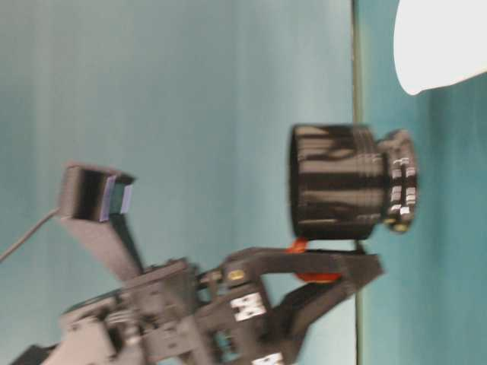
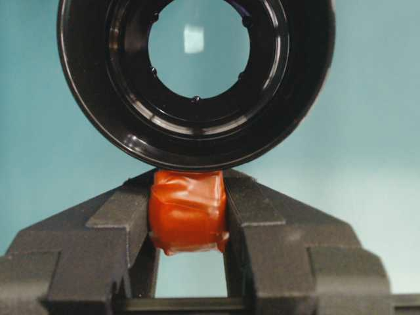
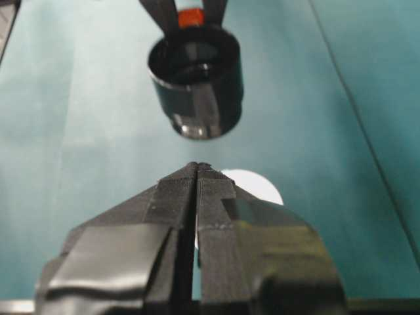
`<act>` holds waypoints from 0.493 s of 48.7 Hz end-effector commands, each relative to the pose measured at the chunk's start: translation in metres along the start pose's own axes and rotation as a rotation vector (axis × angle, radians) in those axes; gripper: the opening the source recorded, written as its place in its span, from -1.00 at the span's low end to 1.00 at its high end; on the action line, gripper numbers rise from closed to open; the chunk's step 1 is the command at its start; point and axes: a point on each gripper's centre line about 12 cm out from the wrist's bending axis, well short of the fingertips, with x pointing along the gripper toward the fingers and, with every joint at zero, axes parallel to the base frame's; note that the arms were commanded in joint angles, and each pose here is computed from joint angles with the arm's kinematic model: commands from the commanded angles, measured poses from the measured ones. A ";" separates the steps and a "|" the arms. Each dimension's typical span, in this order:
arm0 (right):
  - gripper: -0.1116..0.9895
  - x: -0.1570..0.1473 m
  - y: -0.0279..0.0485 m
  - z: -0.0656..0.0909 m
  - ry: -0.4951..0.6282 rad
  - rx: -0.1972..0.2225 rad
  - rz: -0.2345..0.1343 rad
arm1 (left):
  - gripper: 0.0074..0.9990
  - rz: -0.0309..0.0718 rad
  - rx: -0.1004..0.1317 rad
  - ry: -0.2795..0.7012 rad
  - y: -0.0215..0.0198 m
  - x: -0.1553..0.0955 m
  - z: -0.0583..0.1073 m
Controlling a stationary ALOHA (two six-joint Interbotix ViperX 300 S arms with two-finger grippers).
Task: Put the paper cup into the moved red handle cup holder.
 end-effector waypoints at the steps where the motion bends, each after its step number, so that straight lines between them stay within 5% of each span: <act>1: -0.98 0.000 0.0007 0.005 -0.012 0.013 0.001 | -0.43 0.001 0.002 -0.017 -0.0010 0.005 0.002; 24: -0.98 0.000 0.0010 0.005 -0.010 0.012 0.003 | -0.43 -0.002 -0.001 0.017 -0.0011 0.052 -0.015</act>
